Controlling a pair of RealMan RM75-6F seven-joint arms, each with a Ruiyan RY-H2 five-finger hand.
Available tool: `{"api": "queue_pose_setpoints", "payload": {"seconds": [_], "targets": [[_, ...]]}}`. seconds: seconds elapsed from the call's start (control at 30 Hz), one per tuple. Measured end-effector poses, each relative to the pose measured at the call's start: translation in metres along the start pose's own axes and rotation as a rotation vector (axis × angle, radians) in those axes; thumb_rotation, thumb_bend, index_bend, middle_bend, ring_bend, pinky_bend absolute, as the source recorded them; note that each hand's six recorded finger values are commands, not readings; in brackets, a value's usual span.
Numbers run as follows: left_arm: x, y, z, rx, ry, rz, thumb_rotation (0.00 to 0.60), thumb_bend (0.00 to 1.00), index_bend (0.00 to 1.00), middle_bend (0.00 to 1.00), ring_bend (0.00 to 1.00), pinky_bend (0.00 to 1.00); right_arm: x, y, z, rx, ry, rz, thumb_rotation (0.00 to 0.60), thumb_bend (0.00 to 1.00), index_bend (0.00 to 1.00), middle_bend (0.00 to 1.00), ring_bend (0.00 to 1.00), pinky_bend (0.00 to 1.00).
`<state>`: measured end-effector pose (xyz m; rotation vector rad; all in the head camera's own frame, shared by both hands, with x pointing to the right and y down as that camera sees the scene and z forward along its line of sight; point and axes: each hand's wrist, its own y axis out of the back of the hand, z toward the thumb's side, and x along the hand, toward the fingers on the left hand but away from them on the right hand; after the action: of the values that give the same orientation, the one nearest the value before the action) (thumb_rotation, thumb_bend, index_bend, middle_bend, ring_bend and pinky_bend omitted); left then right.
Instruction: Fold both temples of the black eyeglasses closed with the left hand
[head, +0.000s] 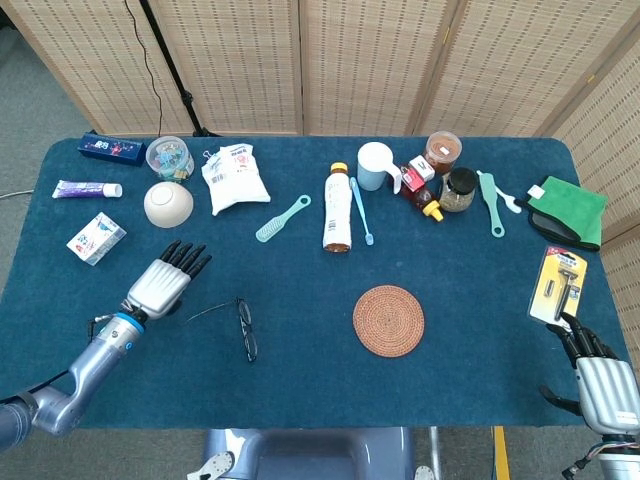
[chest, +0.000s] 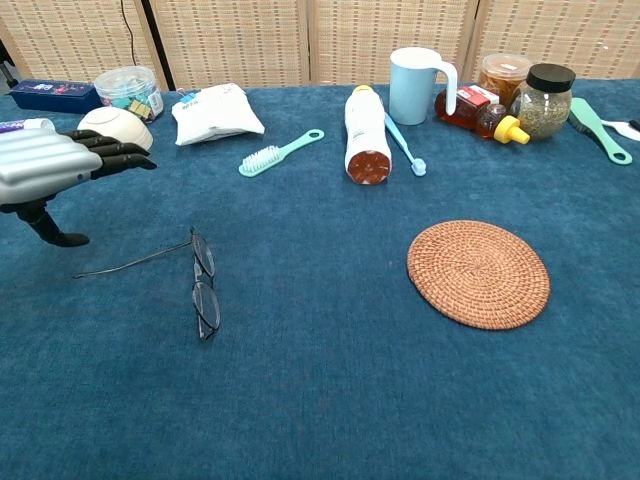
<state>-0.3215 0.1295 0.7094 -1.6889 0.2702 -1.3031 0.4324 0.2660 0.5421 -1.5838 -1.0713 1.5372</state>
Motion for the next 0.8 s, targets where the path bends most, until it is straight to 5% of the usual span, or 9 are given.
{"api": "queue_pose_setpoints", "payload": {"seconds": [0.8], "targets": [[-0.006, -0.012, 0.038, 0.016, -0.105, -0.021, 0.600, 0.23, 0.00, 0.00, 0.00, 0.00, 0.005, 0.004, -0.003, 0.005, -0.011, -0.006, 0.600, 0.03, 0.19, 0.09, 0.19, 0.36]]}}
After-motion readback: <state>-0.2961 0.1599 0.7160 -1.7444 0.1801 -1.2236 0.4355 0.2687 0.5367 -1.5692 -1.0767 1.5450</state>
